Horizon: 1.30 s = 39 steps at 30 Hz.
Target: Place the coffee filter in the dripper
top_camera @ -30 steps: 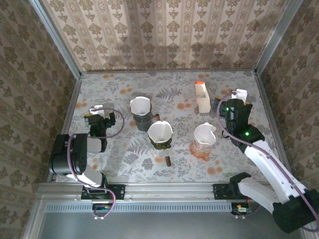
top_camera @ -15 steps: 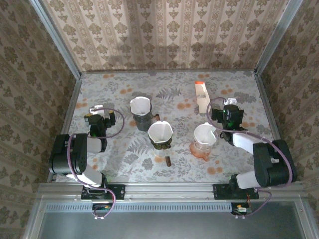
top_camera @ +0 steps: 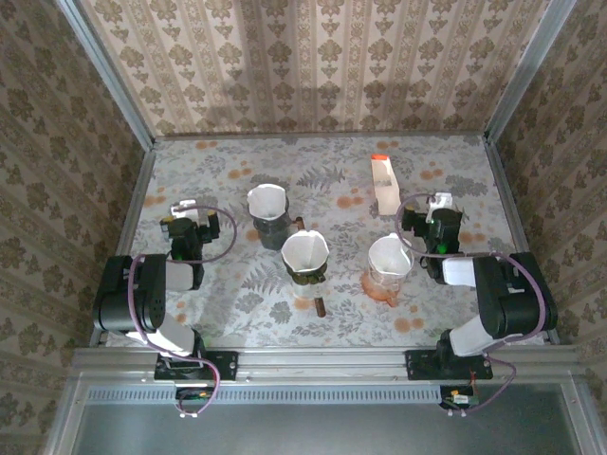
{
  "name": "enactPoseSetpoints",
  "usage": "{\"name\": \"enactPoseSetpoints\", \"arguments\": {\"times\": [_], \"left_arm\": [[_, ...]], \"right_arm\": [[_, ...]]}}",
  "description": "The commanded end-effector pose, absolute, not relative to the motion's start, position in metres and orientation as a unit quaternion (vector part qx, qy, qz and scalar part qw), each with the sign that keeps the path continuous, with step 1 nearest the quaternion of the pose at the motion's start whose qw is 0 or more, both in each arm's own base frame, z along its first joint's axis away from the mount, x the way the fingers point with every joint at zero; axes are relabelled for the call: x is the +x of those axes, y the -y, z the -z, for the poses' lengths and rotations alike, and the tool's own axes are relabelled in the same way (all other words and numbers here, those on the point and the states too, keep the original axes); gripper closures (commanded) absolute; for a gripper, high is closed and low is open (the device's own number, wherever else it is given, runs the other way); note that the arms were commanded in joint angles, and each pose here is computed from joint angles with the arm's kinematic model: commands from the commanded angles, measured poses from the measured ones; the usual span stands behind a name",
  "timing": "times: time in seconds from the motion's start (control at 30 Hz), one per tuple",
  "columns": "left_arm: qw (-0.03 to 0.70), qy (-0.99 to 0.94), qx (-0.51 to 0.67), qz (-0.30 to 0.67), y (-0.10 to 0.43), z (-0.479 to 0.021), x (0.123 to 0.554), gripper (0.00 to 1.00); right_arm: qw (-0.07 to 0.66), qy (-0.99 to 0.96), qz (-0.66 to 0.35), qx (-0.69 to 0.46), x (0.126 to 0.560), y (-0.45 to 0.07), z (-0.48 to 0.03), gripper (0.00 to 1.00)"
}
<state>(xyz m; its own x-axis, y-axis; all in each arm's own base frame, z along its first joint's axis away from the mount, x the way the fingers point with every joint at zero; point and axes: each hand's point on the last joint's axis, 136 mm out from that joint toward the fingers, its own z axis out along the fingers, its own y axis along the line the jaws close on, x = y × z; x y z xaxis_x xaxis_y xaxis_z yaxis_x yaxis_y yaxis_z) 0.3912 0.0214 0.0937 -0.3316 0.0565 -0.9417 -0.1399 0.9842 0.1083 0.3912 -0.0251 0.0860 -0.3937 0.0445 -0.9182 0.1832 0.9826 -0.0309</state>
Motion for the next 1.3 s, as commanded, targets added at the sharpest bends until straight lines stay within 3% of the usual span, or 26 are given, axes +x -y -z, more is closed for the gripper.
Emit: {"name": "enactPoseSetpoints", "arguments": {"times": [0.0,1.27], "left_arm": [[0.583,-0.808,-0.019,-0.088,-0.020,-0.099,0.396,0.00],[0.584,-0.806,-0.006,-0.100,-0.014,-0.100,0.396,0.00]], "right_arm": [[0.581,-0.809,0.051,0.069,0.397,0.022,-0.099,0.00],[0.582,-0.803,0.080,0.097,0.392,0.030,-0.101,0.00]]}}
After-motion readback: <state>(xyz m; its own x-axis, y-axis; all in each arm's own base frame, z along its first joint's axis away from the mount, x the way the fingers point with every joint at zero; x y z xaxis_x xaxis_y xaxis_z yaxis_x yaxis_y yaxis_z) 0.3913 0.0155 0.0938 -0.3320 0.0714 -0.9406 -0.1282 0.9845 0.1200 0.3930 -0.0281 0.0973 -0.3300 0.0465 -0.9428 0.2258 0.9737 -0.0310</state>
